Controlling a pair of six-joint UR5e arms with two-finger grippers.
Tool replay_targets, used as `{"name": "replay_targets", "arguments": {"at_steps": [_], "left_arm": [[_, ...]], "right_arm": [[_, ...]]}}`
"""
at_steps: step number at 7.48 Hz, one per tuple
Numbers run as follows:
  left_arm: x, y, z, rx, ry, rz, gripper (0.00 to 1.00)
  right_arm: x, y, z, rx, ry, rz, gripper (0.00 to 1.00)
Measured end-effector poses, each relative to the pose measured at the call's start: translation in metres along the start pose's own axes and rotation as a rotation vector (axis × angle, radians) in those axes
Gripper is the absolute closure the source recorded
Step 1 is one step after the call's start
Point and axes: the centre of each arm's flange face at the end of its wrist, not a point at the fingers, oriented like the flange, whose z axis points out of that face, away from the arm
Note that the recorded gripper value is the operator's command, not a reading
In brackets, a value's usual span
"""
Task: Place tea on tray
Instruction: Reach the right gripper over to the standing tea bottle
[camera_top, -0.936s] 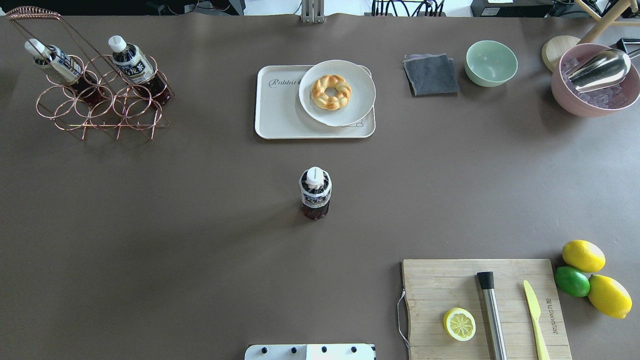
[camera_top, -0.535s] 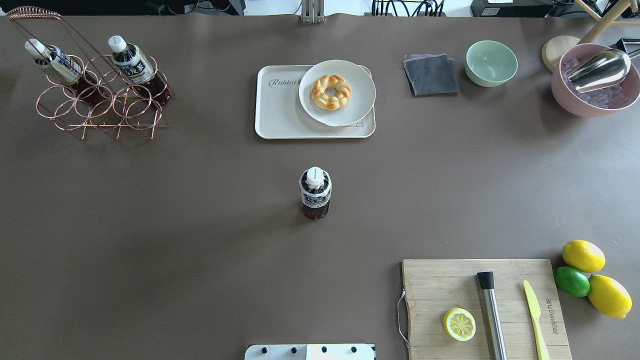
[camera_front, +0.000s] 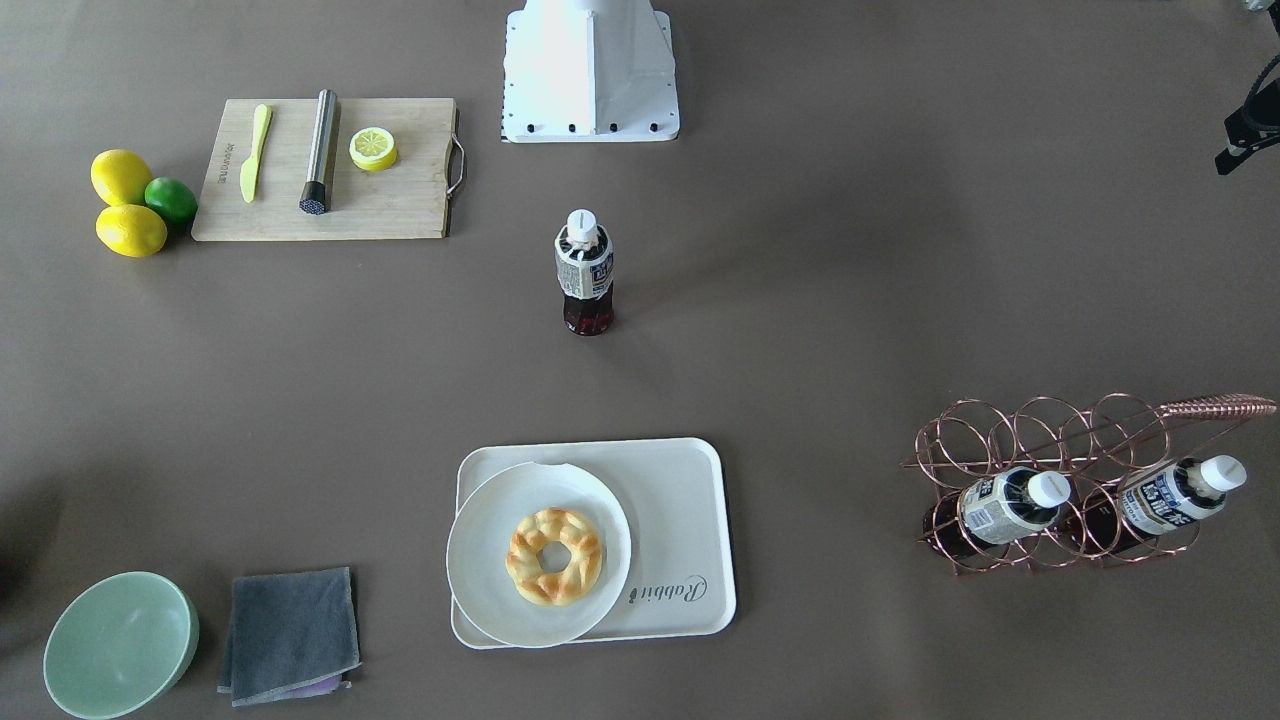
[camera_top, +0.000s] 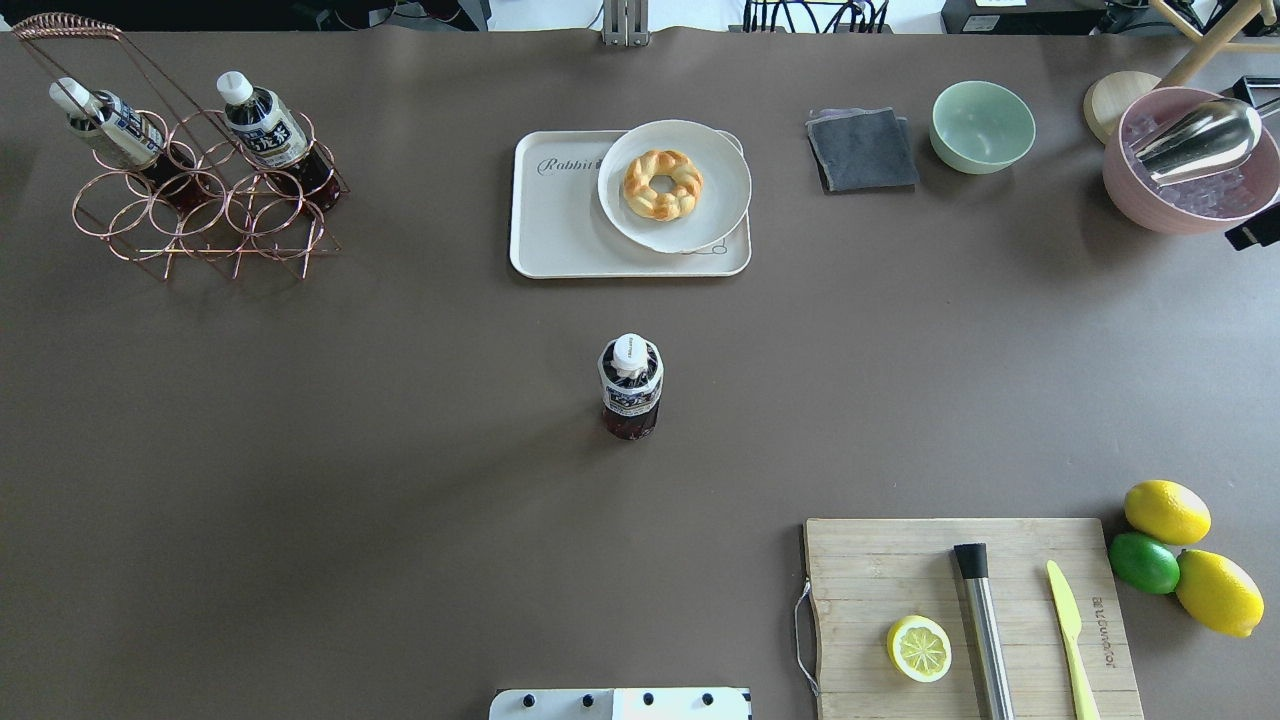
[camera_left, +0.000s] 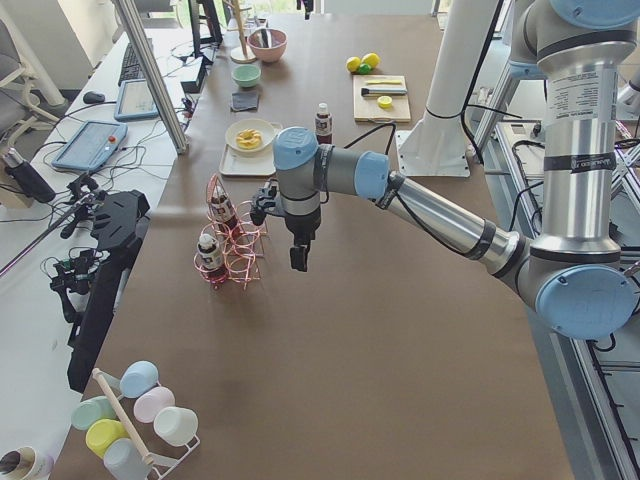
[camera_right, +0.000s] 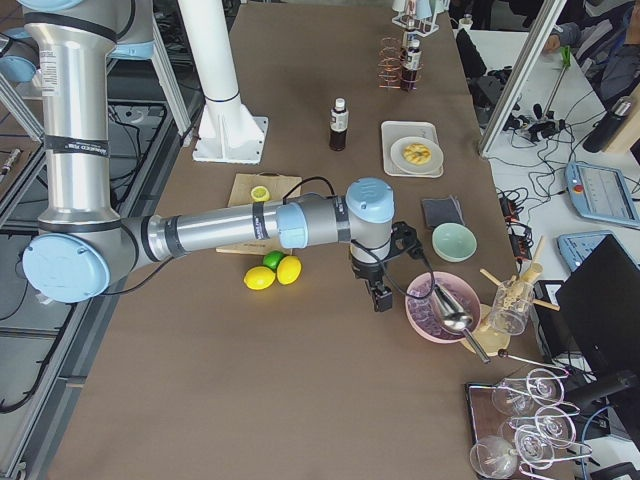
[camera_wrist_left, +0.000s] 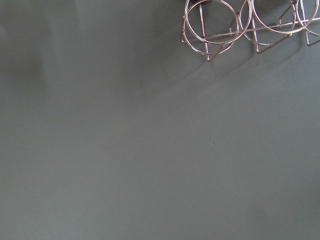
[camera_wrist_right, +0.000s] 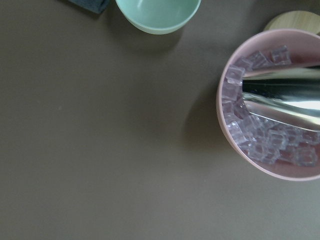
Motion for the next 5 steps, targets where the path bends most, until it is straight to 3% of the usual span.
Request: {"name": "replay_targets", "arguments": {"at_steps": [1,2,5], "left_arm": [[0.000,-0.001,0.000,0.000,0.000,0.000,0.03],[0.000,-0.002,0.001,0.000,0.000,0.000,0.03],[0.000,-0.004,0.000,0.003,0.000,0.003,0.03]], "right_arm": [[-0.036,-0.025,0.001,0.013,-0.035,-0.027,0.00],[-0.074,-0.040,0.001,0.019,-0.079,0.001,0.00],[-0.217,-0.070,-0.012,0.020,-0.204,0.248,0.00]]}}
